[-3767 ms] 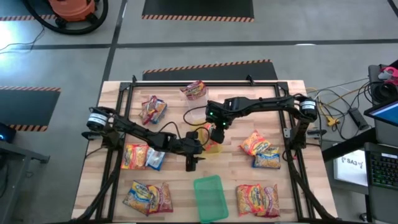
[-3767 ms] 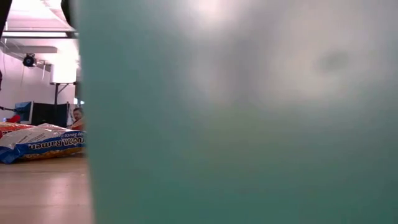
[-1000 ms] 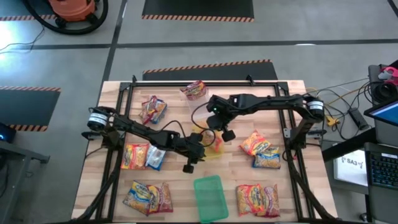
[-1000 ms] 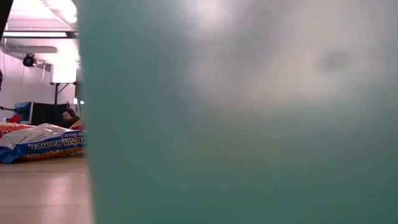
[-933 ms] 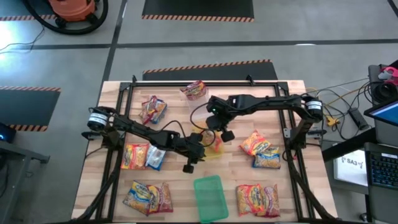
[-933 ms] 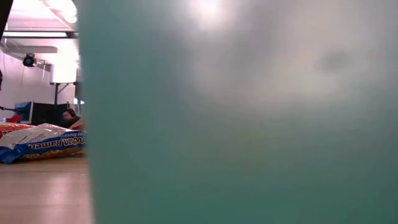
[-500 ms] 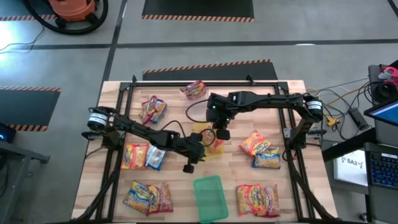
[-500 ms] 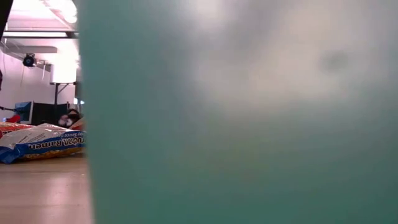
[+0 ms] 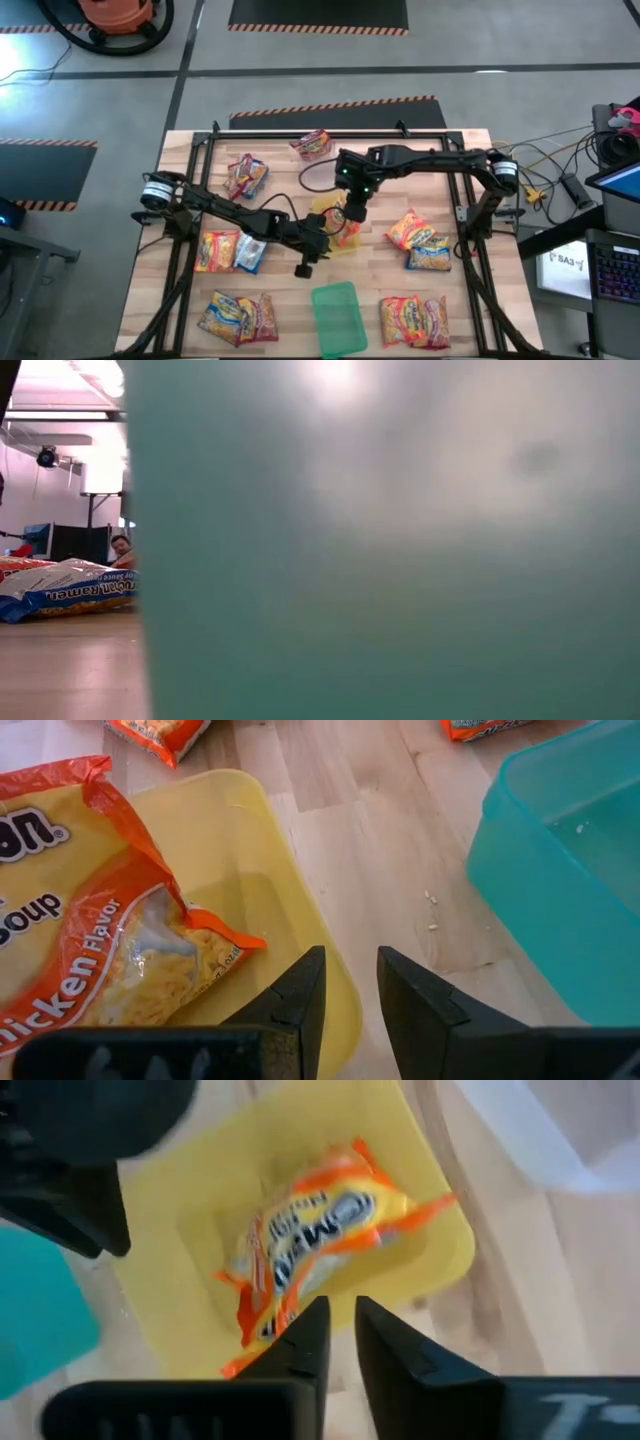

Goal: Sort Maruchan noodles
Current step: Adjust the orange noodle pack in the yellow bin

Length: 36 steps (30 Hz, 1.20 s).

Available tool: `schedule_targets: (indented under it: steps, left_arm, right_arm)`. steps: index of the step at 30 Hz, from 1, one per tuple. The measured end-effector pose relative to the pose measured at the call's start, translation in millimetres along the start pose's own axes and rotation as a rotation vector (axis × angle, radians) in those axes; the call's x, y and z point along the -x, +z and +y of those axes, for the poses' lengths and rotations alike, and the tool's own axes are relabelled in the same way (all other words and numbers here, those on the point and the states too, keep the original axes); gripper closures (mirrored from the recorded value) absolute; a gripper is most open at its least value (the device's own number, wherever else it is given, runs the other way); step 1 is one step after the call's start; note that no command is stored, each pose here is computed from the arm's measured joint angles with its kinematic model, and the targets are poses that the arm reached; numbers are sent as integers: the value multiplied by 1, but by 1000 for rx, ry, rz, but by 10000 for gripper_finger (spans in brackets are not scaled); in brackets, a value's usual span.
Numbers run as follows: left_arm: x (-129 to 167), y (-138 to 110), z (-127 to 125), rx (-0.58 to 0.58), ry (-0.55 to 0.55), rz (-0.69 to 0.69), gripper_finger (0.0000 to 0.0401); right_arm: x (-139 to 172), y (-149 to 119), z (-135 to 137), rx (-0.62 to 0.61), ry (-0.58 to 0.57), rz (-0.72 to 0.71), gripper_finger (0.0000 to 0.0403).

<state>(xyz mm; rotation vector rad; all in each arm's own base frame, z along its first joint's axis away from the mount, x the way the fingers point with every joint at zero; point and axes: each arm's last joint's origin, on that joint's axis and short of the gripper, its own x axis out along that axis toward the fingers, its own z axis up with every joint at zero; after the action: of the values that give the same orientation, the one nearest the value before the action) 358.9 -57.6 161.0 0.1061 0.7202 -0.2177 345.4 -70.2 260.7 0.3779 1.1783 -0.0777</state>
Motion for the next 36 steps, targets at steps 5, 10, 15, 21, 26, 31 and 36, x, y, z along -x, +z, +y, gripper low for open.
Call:
schedule_targets:
  steps: [5,10,15,21,26,31,36]
  left_arm:
    - [0,0,0,0,0,0,325]
    - [0,0,0,0,0,0,325]
    - [0,0,0,0,-1,1,325]
    - [0,0,0,0,-1,3,326]
    - [0,-1,0,1,-1,5,326]
    - [0,-1,0,1,-1,10,326]
    - [0,-1,0,-1,-1,12,326]
  right_arm:
    - [-11,0,-6,-80,13,53,298]
    - [-27,1,-6,-78,120,96,244]
    - [-29,2,-6,-50,140,100,206]
    - [-30,6,-7,9,146,61,187]
    - [-47,10,-10,37,149,64,186]
    - [-64,10,-13,44,174,93,186]
    - [-75,14,-12,83,293,75,187]
